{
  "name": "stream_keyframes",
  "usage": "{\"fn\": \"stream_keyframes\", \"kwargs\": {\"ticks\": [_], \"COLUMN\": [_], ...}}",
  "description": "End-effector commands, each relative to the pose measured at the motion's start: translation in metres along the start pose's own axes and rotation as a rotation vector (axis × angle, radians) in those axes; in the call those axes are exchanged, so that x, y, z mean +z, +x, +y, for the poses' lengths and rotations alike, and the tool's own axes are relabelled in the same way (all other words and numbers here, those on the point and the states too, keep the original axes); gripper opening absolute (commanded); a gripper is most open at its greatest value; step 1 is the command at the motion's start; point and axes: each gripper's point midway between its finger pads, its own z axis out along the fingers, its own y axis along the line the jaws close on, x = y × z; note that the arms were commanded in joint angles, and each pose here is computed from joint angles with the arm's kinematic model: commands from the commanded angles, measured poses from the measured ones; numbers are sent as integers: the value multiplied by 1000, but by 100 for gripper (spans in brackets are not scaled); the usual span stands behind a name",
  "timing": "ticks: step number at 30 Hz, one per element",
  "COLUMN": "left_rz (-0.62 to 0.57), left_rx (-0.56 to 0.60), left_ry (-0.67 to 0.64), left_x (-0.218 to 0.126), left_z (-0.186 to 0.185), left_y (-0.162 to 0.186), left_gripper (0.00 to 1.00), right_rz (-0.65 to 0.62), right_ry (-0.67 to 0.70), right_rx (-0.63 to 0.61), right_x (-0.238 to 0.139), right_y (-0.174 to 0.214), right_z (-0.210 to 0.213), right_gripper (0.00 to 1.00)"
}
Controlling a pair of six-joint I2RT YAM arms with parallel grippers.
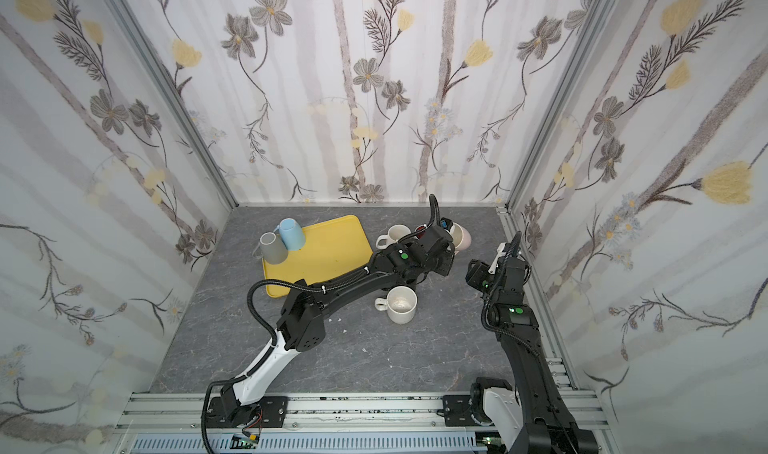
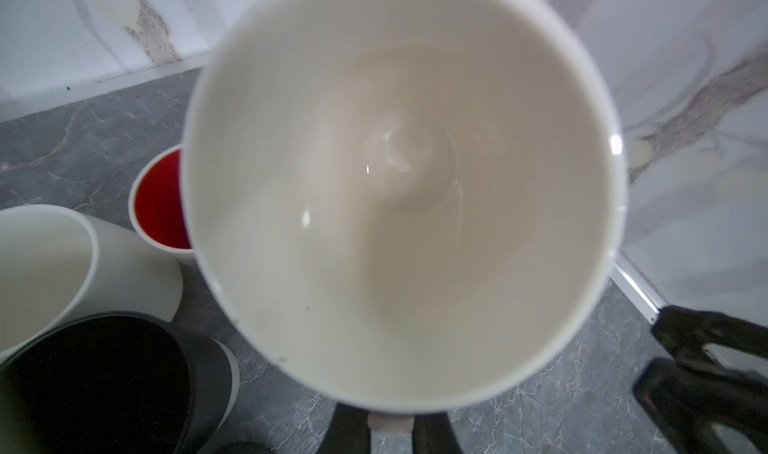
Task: Turn the mug right side up
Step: 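Carry the pink mug upright toward the red-lined mug with left gripper while right withdraws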
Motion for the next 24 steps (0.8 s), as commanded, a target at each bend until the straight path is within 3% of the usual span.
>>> {"fn": "stream_keyframes", "kwargs": {"ticks": [1, 14, 24], "left_rz": [69, 129, 162], "left_rx": [28, 30, 30], "left_ry": [-86, -151, -229], "left_x": [8, 32, 31], "left_z": [7, 20, 41], "left_y": [21, 55, 64], "left_gripper": [0, 0, 6], "right_rz": [19, 56, 99], "right_ry": [6, -21, -72], "right_rx": [-23, -16, -1], "right_x": [-4, 2, 15], "right_y": [10, 25, 34], "right_z": [-5, -6, 0], "right_gripper": [51, 51, 49]}}
